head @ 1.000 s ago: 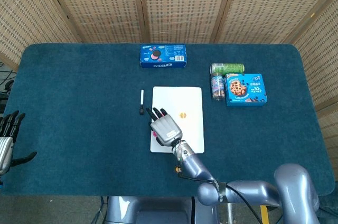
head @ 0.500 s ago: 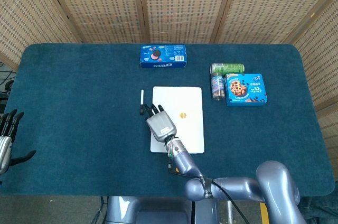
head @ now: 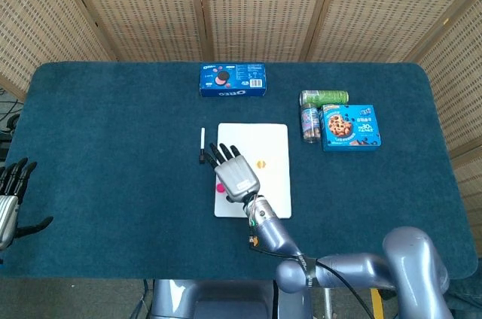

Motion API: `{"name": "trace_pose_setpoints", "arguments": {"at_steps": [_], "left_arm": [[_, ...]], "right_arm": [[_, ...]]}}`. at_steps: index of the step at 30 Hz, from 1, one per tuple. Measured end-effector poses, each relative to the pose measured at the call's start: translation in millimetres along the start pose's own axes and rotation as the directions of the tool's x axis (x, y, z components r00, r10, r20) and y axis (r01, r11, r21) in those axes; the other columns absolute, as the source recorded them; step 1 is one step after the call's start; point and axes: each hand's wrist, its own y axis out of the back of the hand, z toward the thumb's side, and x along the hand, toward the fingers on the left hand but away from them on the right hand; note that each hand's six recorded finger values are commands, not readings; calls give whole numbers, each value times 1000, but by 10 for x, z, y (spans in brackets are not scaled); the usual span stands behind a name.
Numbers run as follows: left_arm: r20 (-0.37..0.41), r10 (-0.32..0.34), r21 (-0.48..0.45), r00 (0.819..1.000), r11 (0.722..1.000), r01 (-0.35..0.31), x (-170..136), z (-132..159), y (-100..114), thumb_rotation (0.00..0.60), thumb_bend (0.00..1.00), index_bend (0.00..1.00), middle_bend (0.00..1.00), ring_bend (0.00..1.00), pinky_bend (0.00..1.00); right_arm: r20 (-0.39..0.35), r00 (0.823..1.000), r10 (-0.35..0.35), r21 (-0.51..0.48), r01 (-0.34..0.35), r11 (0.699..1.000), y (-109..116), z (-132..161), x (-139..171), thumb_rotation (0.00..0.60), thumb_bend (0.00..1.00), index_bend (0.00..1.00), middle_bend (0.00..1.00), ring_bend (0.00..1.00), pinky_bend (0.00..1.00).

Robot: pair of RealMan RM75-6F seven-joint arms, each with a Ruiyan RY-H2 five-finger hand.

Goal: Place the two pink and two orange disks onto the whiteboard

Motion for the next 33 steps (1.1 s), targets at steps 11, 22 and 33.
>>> {"name": "trace_pose_setpoints", "arguments": {"at_steps": [11, 22, 33], "left_arm": [[67, -40, -6, 997, 999, 41, -69, 102, -52, 600, 0, 0, 0, 0, 0], [256, -70, 8, 964, 998, 70, -61, 486, -100, 600, 0, 0, 0, 0, 0], [656, -191, 130, 730, 982, 139, -40, 1550, -190, 600, 0, 0, 0, 0, 0]], "right_arm": [[176, 956, -236, -69, 251, 966, 462, -1644, 971, 600, 129, 0, 0, 0, 108], [499, 795, -345, -156, 474, 867, 45, -3315, 2715, 600, 0, 0, 0, 0, 20], [514, 759, -398, -82, 506, 859, -18, -3340, 3424, 600, 0, 0, 0, 0, 0]]}}
